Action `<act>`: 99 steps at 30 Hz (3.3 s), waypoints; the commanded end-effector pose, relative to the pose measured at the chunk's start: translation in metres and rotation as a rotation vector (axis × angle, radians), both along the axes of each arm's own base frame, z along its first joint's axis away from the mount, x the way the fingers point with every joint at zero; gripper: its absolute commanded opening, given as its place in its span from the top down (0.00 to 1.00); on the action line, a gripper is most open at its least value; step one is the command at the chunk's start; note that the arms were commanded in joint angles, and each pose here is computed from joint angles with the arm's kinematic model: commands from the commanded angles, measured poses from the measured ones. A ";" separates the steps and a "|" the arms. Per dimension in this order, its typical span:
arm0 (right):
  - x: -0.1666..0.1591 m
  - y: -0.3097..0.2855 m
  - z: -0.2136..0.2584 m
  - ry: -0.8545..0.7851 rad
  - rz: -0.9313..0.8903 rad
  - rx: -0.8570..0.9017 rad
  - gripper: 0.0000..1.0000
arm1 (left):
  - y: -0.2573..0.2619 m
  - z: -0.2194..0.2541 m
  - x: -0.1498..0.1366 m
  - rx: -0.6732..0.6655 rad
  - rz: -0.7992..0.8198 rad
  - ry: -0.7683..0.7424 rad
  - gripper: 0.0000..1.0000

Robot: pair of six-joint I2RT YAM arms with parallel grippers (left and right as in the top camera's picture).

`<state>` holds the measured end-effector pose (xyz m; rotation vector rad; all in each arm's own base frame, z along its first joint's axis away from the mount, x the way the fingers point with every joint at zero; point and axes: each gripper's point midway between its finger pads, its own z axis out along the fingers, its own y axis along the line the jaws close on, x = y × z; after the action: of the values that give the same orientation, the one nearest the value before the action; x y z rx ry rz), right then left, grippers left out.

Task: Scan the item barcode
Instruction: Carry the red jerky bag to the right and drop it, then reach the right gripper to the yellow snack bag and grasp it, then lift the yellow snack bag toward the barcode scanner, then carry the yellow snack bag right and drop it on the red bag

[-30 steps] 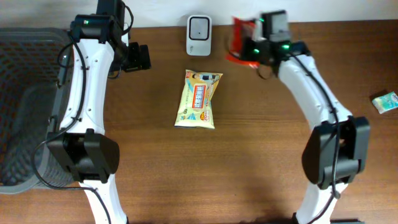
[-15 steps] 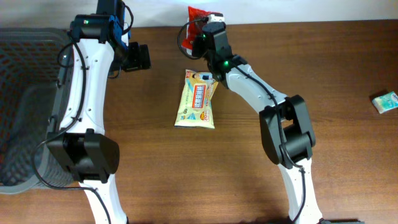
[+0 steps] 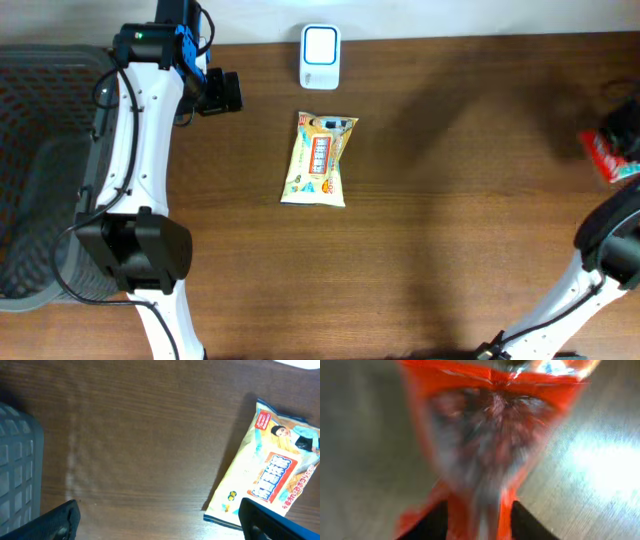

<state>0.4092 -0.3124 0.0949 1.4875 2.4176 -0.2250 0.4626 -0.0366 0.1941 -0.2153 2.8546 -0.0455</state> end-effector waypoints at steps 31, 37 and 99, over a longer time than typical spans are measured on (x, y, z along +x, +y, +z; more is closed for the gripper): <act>0.026 0.359 0.082 0.328 0.636 -0.529 0.96 | 0.002 0.008 0.001 0.002 0.013 -0.021 0.01; 0.024 0.359 0.012 0.404 0.609 -0.664 0.96 | 0.002 0.008 0.001 0.002 0.013 -0.021 0.01; 0.171 0.576 0.029 -0.504 1.277 -0.081 0.96 | 0.002 0.008 0.001 0.002 0.013 -0.021 0.01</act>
<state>0.5650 0.2843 0.1142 -0.2401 2.3814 0.3668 0.4630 -0.0367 0.1943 -0.2151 2.8527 -0.0464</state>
